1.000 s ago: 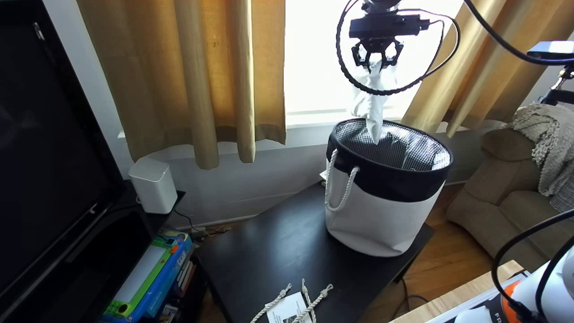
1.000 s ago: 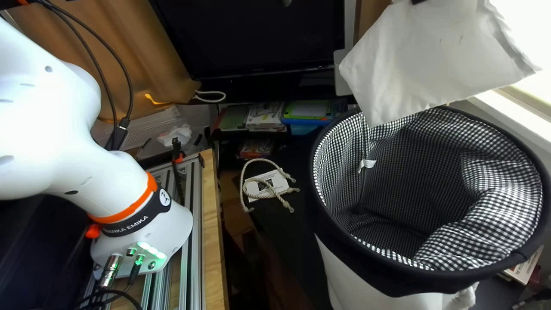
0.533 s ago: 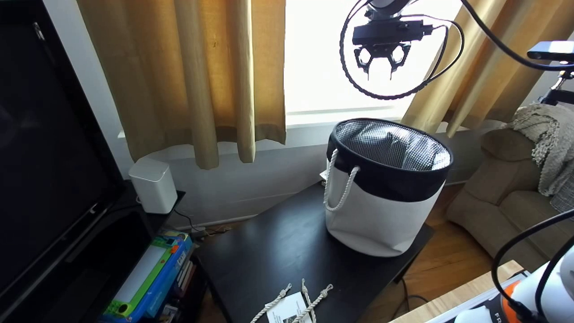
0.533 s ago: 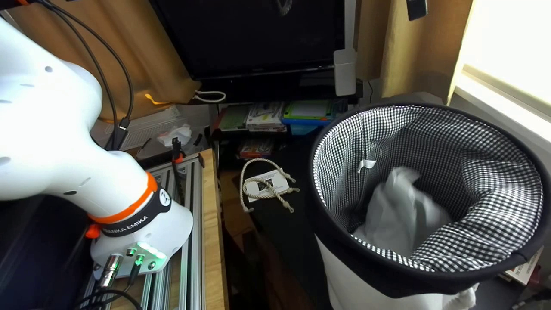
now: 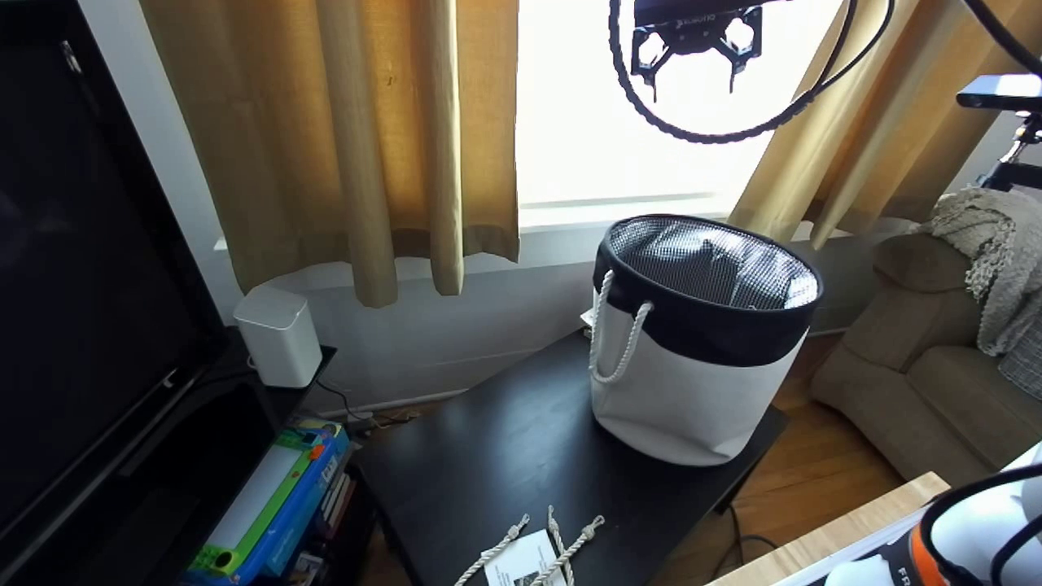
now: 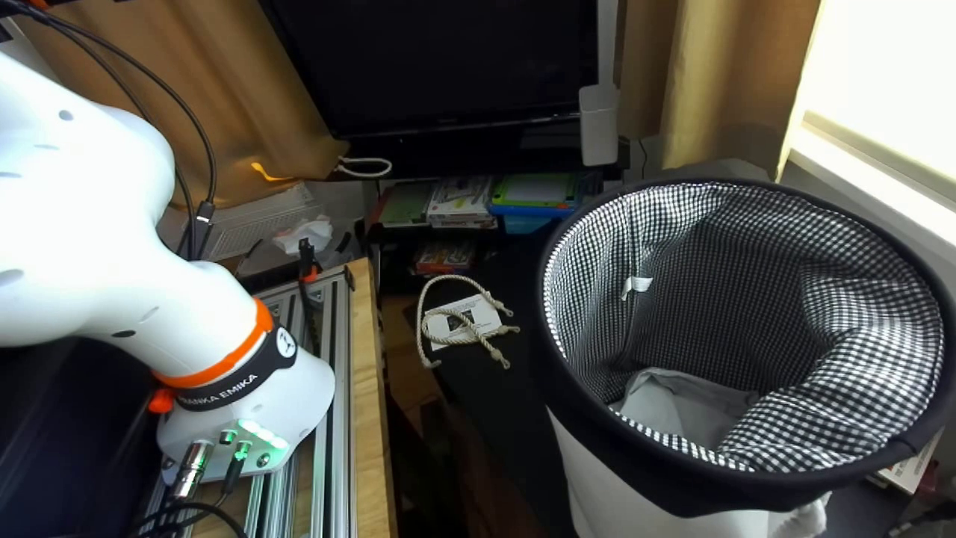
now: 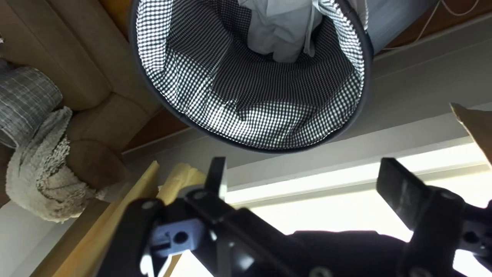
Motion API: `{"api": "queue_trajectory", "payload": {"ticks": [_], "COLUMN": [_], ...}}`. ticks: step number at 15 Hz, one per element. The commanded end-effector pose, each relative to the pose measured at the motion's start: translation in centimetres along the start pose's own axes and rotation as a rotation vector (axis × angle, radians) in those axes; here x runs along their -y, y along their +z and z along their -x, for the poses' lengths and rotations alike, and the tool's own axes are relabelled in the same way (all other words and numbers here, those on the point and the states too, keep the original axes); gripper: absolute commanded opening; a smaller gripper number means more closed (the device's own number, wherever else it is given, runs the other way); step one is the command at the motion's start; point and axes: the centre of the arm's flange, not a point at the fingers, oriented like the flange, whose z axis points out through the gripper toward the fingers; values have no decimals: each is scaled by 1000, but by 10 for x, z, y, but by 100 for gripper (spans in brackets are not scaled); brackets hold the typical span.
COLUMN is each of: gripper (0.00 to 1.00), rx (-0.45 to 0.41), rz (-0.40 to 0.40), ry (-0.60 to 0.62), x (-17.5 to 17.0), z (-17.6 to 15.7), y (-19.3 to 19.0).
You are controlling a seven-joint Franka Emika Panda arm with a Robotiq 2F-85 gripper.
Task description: Put the white cloth in the laundry bag
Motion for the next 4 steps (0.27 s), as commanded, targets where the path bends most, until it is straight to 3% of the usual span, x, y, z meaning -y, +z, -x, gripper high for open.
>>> {"api": "queue_trajectory", "payload": {"ticks": [1, 4], "gripper": [100, 100], "rx": [-6, -13], "rz": [7, 7], "ry": [-13, -22], "x": [2, 4], "z": [9, 14], "y": [-11, -18]}}
